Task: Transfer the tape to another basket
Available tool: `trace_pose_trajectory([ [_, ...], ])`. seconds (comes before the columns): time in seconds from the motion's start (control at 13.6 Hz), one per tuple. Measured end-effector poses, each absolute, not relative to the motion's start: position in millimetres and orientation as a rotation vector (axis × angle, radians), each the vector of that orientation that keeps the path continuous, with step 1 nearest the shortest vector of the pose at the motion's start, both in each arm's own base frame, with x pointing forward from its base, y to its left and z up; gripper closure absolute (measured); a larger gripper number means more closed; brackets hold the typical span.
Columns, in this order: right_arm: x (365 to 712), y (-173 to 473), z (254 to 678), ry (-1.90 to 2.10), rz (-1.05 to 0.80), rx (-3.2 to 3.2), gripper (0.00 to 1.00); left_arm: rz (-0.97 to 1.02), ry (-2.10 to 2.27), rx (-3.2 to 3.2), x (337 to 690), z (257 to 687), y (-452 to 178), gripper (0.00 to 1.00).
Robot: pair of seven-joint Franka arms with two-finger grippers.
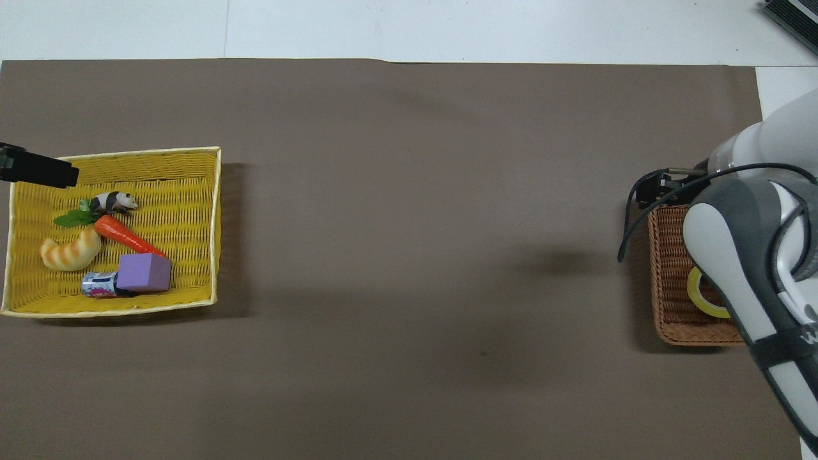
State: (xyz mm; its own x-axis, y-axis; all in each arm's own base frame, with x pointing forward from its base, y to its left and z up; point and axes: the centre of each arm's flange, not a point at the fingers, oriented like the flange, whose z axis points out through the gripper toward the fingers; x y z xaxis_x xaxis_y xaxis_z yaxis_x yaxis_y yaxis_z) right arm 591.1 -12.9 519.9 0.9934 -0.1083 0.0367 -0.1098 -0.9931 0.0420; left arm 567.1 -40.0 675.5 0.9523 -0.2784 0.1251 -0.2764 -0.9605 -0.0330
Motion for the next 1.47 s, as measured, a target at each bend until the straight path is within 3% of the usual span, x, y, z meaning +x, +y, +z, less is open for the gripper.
trace_pose_trajectory([
  [0.37,556.4,-12.9,584.4,-0.102,-0.025,3.095,0.00,-0.201,0.439,-3.089,567.1,675.5,-40.0,0.00],
  [0.66,550.7,-13.5,609.2,-0.080,-0.145,3.092,0.00,-0.201,0.439,-3.089,567.1,675.5,-40.0,0.00],
  [1.47,582.6,-23.6,612.1,-0.050,-0.066,3.085,0.00,-0.201,0.439,-3.089,567.1,675.5,-40.0,0.00],
])
